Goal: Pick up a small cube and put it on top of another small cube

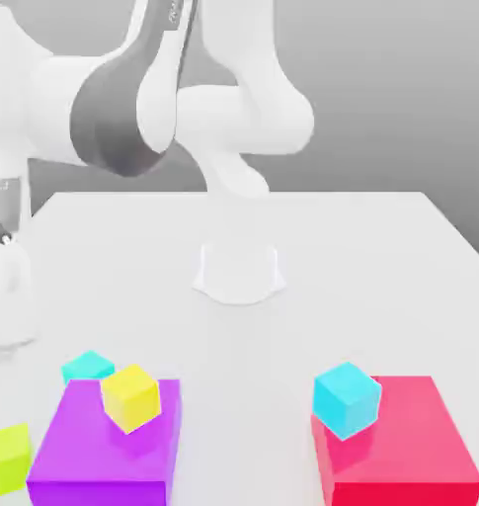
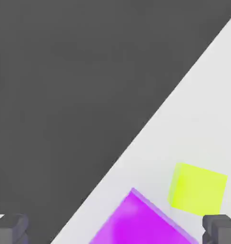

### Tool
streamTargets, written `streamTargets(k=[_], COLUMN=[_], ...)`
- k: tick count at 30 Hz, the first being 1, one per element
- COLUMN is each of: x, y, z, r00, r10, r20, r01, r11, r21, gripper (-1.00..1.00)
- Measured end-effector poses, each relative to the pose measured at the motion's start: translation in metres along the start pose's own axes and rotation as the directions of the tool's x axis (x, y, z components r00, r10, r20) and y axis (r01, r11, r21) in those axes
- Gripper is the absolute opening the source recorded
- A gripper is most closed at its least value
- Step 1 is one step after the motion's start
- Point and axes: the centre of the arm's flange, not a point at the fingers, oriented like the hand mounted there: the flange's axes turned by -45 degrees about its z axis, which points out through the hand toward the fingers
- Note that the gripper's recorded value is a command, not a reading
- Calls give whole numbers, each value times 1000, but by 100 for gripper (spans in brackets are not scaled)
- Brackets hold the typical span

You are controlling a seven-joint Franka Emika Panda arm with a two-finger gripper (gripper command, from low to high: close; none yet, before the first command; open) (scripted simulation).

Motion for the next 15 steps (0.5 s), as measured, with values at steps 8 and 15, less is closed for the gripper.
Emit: streamTargets(k=[8,15], x=[0,-2], y=[55,57], z=[131,150], r00=[981,980], r10=[178,179], r20=[84,83], r01=[-170,-172], r11=[981,981], r21=[-90,-90], gripper=[0,-100])
